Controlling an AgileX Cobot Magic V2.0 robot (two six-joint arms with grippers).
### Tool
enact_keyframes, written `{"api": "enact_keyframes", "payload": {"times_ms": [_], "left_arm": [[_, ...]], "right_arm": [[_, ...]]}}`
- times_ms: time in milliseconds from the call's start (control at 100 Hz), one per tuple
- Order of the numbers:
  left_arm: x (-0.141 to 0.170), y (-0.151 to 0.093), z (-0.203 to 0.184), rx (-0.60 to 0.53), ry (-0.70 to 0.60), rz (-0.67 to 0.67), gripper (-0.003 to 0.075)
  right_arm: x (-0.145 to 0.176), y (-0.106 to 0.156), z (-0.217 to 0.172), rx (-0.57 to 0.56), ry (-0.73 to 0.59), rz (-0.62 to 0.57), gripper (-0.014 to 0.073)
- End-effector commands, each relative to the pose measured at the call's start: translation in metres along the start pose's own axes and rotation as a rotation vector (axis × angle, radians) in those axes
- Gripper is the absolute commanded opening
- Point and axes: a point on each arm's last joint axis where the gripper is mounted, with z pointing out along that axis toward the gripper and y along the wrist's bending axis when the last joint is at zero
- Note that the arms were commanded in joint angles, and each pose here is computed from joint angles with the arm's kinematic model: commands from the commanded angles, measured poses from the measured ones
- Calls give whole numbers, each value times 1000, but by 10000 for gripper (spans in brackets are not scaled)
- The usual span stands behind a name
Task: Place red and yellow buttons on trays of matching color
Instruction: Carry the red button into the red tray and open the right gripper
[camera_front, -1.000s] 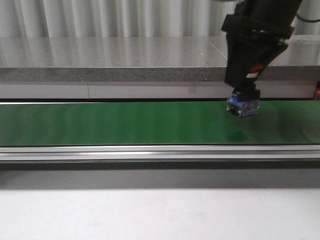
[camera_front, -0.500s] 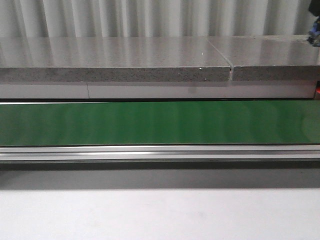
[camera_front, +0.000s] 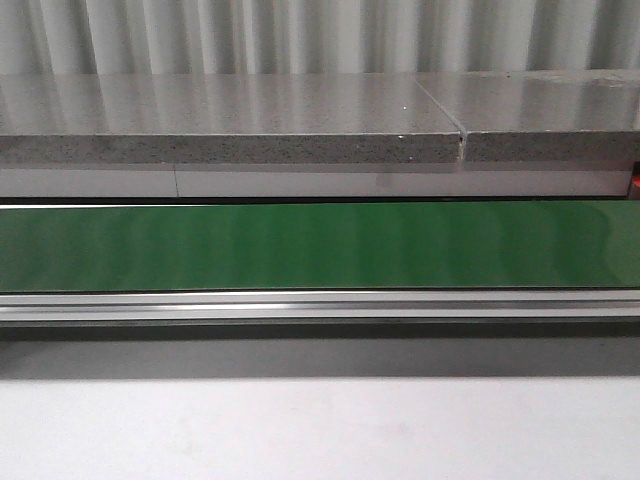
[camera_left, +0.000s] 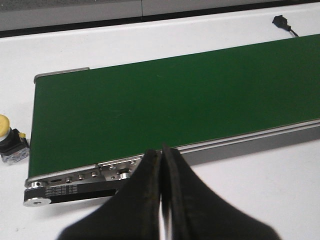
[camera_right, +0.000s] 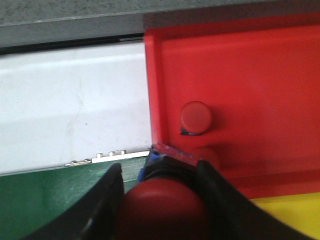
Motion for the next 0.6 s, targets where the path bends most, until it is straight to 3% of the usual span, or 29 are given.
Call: {"api": "enact_keyframes", "payload": {"times_ms": [0, 330, 590], "left_arm": [[-13, -1, -5, 7, -93, -5, -20], [-13, -1, -5, 7, -93, -5, -20], [-13, -1, -5, 7, -93, -5, -20]], "right_arm": [[-11, -11, -21, 35, -122, 49, 110], [-8, -65, 26, 96, -76, 226, 110], [-7, -84, 61, 115, -77, 274, 110]]}}
